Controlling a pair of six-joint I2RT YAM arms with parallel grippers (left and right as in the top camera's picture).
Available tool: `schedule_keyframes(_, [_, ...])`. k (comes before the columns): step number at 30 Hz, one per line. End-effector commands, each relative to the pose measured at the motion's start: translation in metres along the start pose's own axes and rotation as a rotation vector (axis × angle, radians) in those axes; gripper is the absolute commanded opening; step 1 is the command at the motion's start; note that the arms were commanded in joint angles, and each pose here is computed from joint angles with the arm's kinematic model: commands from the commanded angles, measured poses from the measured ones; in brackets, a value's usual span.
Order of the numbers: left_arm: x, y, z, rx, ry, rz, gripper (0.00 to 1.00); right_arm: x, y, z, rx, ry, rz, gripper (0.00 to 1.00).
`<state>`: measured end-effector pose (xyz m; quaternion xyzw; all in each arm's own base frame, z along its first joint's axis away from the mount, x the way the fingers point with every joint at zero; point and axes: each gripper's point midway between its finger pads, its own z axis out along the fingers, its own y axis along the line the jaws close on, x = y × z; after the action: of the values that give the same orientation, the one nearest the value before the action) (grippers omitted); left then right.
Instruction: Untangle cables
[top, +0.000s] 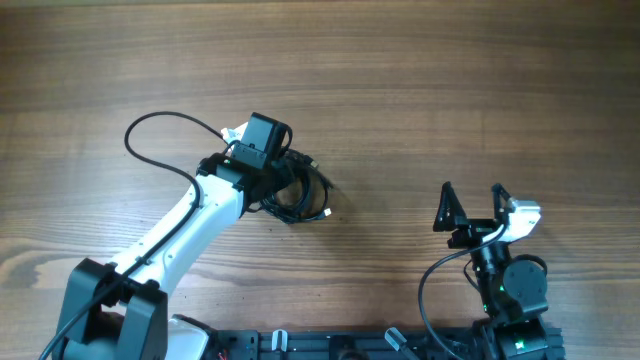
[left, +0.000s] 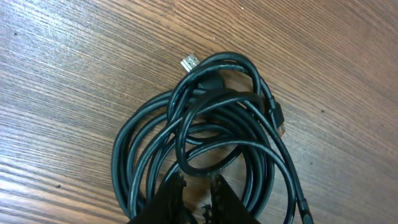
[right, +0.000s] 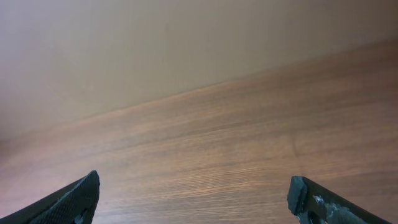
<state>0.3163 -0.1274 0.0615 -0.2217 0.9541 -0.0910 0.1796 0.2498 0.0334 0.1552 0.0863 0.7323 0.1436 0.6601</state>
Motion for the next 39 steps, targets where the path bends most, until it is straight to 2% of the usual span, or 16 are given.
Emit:
schedule_keyframes(1, [0.004,0.014,0.012,-0.065,-0.004,-0.047,0.20,0.002,0.003,0.000,-0.016,0.013,0.204,1.00])
schedule_keyframes(5, [0.005,0.013,0.026,-0.075,0.001,-0.052,0.24,0.003,0.003,0.000,-0.014,0.015,0.444,1.00])
schedule_keyframes(8, [0.002,0.009,0.032,-0.063,-0.008,-0.053,0.25,0.002,0.003,0.000,-0.014,0.015,0.452,1.00])
schedule_keyframes(11, [0.003,0.009,0.033,-0.064,-0.007,-0.051,0.22,0.002,0.002,0.000,-0.010,0.012,0.443,1.00])
schedule_keyframes(12, [0.003,0.009,0.033,-0.064,-0.007,-0.051,0.24,0.002,0.001,0.000,-0.004,0.008,0.446,1.00])
schedule_keyframes(20, [0.008,0.012,0.039,-0.084,0.012,-0.043,0.24,0.006,0.011,0.000,-0.056,0.046,0.442,1.00])
schedule_keyframes(21, [0.010,0.011,0.041,-0.086,0.016,-0.034,0.11,0.008,0.017,-0.001,-0.087,0.063,0.420,1.00])
schedule_keyframes(22, [0.008,0.009,0.040,-0.073,0.007,-0.024,0.04,0.003,0.027,-0.002,-0.145,0.055,0.328,0.93])
schedule_keyframes(25, [0.003,-0.003,0.031,-0.016,-0.006,0.057,0.04,-0.036,0.039,-0.008,-0.177,-0.048,0.121,0.89])
schedule_keyframes(27, [0.005,-0.031,0.007,0.132,0.018,0.262,0.04,-0.066,0.048,-0.018,-0.179,-0.072,0.004,0.85])
schedule_keyframes(31, [0.006,-0.069,-0.037,0.348,-0.010,0.503,0.04,-0.068,0.067,-0.021,-0.222,0.117,-0.001,0.74])
schedule_keyframes(33, [0.008,-0.079,-0.052,0.422,-0.011,0.544,0.04,-0.073,0.077,-0.013,-0.234,0.194,0.002,0.73])
schedule_keyframes(35, [0.016,-0.093,-0.071,0.571,0.026,0.612,0.04,-0.077,0.099,0.000,-0.292,0.340,0.004,0.70])
schedule_keyframes(37, [0.011,-0.094,-0.078,0.633,0.038,0.601,0.04,-0.071,0.121,0.012,-0.370,0.532,-0.002,0.71])
schedule_keyframes(39, [0.004,-0.095,-0.087,0.719,0.054,0.573,0.04,-0.067,0.141,0.026,-0.442,0.700,0.039,1.00])
